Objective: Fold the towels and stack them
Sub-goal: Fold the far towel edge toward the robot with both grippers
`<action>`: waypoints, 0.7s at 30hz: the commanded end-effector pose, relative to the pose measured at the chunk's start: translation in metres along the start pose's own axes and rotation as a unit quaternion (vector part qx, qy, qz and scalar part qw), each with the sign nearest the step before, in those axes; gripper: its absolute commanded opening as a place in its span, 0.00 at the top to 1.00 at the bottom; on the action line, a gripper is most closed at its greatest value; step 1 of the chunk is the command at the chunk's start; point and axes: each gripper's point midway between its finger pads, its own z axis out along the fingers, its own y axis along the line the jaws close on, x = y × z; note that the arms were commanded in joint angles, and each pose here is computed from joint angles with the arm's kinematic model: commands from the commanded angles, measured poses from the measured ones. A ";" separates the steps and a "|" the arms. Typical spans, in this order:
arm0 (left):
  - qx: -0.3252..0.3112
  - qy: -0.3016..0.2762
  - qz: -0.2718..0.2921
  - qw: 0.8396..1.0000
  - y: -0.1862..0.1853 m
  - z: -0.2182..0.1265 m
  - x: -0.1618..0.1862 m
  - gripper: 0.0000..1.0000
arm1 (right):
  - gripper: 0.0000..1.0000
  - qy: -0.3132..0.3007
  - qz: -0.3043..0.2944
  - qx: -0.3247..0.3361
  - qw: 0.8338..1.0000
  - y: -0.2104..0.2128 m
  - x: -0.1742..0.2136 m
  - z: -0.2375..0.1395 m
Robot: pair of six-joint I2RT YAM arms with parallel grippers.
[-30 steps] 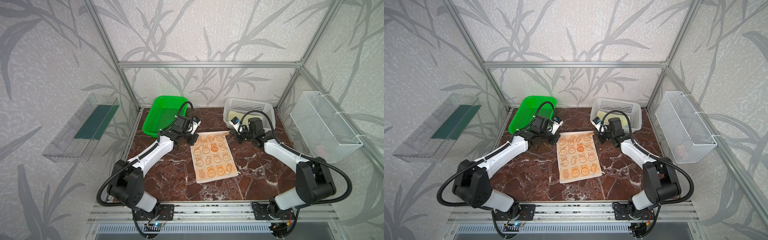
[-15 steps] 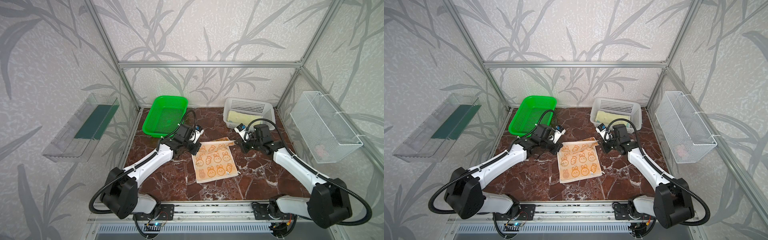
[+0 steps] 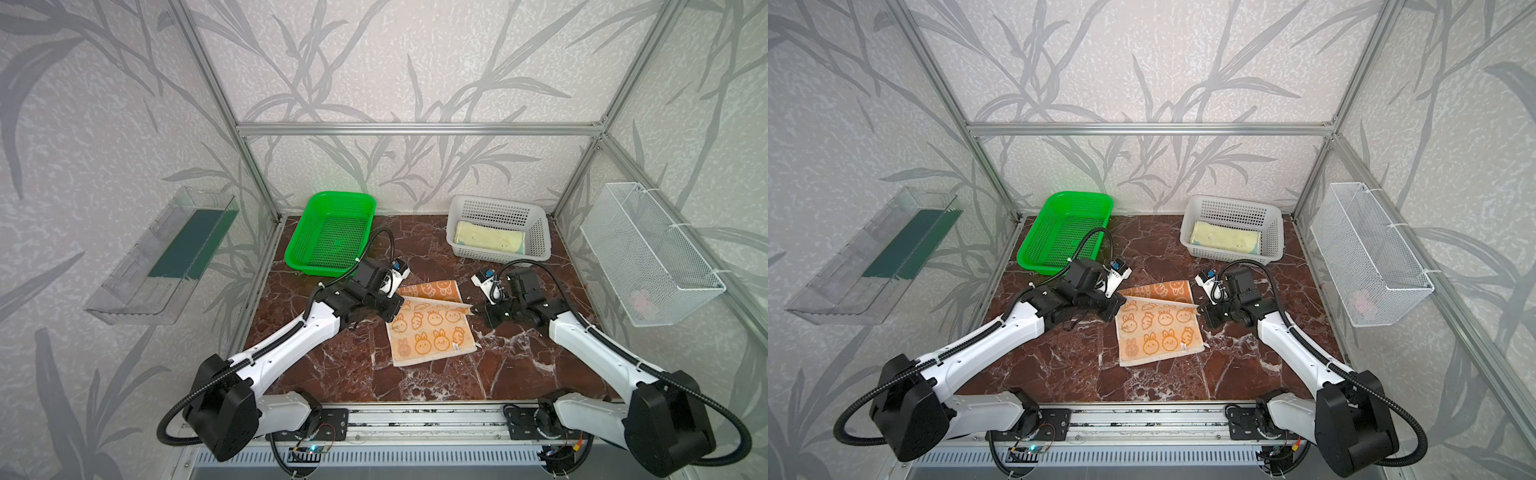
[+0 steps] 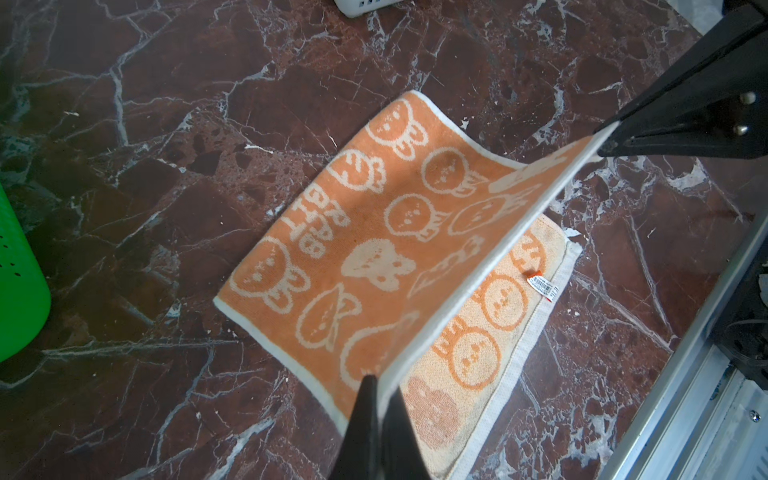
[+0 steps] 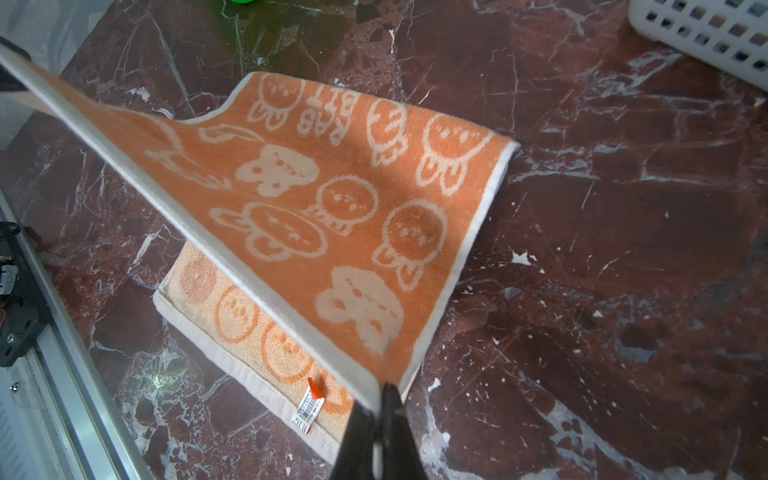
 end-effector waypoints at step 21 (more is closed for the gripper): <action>0.018 0.047 -0.059 0.997 -0.019 0.019 0.067 1.00 | 0.97 0.108 0.103 0.019 0.989 0.013 0.056 0.006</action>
